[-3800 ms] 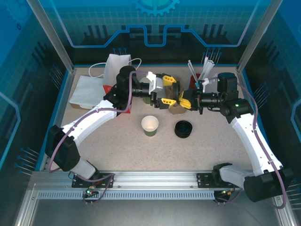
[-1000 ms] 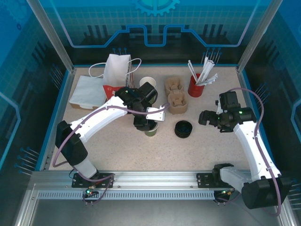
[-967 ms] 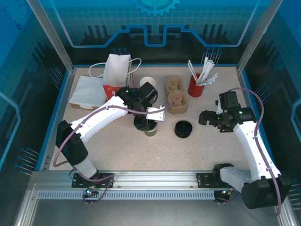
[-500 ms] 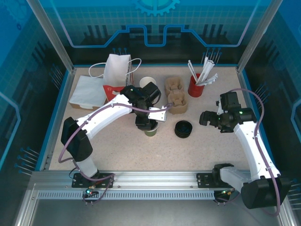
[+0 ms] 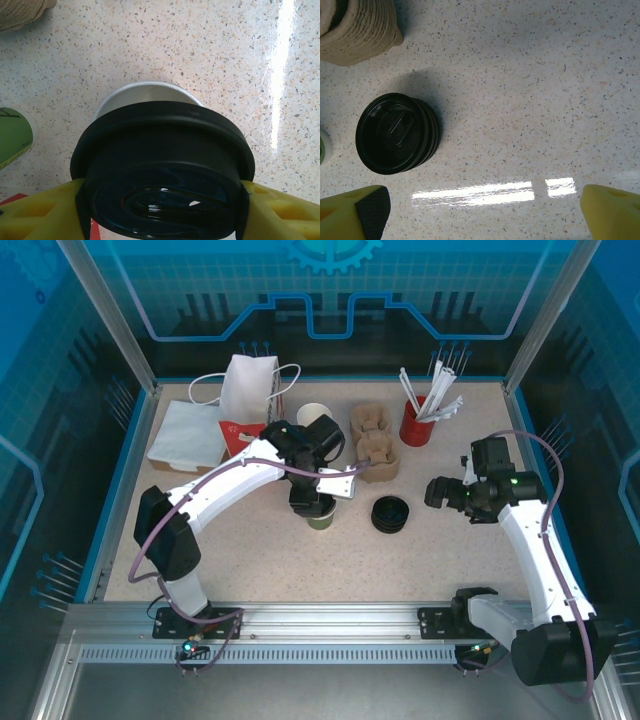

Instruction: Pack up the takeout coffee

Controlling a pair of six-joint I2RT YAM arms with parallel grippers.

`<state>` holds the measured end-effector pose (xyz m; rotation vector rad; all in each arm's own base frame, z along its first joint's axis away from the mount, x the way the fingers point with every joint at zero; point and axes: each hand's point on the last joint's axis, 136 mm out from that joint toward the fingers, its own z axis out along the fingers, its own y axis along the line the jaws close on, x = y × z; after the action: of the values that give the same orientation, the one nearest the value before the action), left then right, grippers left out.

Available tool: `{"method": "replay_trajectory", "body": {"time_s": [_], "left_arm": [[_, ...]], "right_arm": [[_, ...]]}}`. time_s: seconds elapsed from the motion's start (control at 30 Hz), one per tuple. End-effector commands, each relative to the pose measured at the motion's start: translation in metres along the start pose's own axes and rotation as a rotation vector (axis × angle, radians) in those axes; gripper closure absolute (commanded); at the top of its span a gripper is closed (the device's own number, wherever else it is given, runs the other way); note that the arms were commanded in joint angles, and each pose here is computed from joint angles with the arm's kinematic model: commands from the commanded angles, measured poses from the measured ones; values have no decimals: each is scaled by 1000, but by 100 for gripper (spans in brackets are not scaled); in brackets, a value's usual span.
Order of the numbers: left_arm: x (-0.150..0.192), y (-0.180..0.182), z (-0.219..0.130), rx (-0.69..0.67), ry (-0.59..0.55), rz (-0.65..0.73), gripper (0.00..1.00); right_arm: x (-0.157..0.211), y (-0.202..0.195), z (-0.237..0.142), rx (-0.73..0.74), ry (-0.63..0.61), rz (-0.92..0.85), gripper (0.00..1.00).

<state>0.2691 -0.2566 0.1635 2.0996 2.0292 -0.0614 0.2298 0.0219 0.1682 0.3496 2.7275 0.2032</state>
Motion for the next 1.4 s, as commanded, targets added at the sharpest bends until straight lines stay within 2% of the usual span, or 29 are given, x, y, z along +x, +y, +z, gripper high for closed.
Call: {"method": "replay_trajectory", "body": {"time_s": [0.0, 0.8, 1.37], "left_arm": [[-2, -1, 2, 18, 17, 29, 33], [-1, 1, 14, 39, 43, 23, 31], [-7, 2, 16, 43, 25, 17, 24]], "right_arm": [[0, -2, -1, -10, -10, 4, 0], [2, -2, 1, -32, -7, 15, 0], [4, -3, 4, -38, 3, 17, 0]]}}
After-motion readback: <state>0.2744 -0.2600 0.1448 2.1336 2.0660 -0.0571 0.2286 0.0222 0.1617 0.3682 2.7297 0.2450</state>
